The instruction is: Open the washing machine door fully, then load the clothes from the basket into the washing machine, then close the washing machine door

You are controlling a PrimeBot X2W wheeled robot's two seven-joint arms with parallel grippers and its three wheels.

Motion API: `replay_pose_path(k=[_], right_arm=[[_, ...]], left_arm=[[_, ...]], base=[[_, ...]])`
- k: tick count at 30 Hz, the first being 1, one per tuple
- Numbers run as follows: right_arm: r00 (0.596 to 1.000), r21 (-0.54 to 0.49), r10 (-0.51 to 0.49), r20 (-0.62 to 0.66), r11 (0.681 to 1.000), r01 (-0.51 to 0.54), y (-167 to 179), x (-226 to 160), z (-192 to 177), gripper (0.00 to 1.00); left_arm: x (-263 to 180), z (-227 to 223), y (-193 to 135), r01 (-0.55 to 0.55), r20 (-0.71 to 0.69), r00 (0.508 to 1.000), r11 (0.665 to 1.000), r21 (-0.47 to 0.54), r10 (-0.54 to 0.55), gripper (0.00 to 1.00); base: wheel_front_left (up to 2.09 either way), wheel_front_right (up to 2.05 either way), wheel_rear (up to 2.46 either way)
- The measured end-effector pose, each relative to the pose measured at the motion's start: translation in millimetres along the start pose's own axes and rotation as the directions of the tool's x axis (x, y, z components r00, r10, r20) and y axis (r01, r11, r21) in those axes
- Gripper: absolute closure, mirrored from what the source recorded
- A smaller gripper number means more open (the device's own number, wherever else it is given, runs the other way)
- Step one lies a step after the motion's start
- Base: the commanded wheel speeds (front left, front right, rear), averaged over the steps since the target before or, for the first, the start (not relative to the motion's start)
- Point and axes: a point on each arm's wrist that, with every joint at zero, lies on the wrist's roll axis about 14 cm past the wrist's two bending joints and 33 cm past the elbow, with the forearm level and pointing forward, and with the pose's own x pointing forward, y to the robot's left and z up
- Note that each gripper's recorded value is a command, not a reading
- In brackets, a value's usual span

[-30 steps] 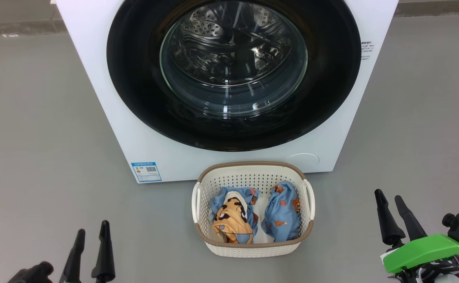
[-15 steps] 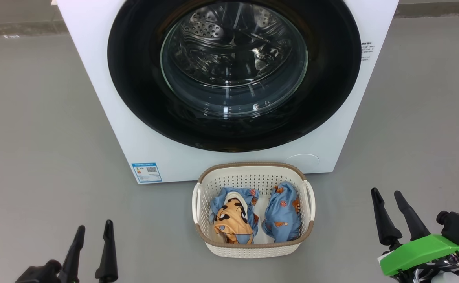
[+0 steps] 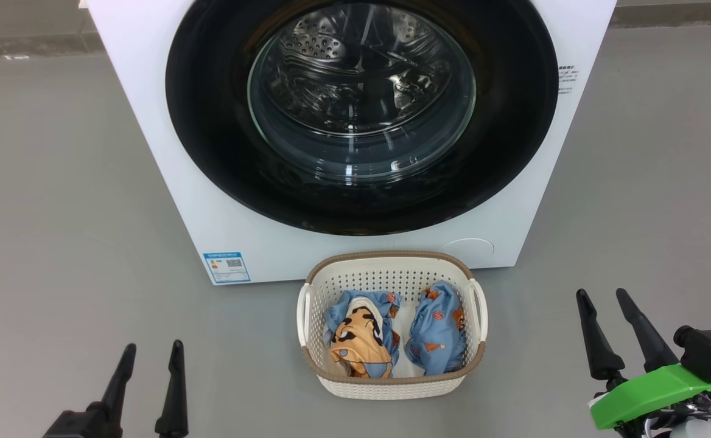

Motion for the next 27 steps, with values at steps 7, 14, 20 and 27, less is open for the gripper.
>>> replay_pose_path(k=[7,14,20,27], right_arm=[[1.0,-0.035,-0.021,0.002,0.999,0.021,-8,-2,0,0.0],[0.999,-0.028,-0.046,0.0,0.999,0.046,-13,-5,-2,0.0],[0.998,-0.032,-0.057,0.001,0.998,0.057,-17,-7,-2,0.0],[0.998,-0.029,-0.069,0.005,0.997,0.069,-20,-8,-1,0.0]], left_arm=[[1,-1,-1,0.01,0.0,1.0,0.999,0.032,-0.01,0.0],[2,-4,4,-0.006,-0.012,1.0,1.0,0.03,0.007,0.0],[2,-11,5,-0.013,-0.031,0.999,1.0,0.023,0.014,0.0],[2,-15,10,-0.026,-0.047,0.999,0.999,0.022,0.027,0.0]], base=[[0.0,0.0,0.0],[0.0,0.0,0.0],[0.0,0.0,0.0],[0.0,0.0,0.0]])
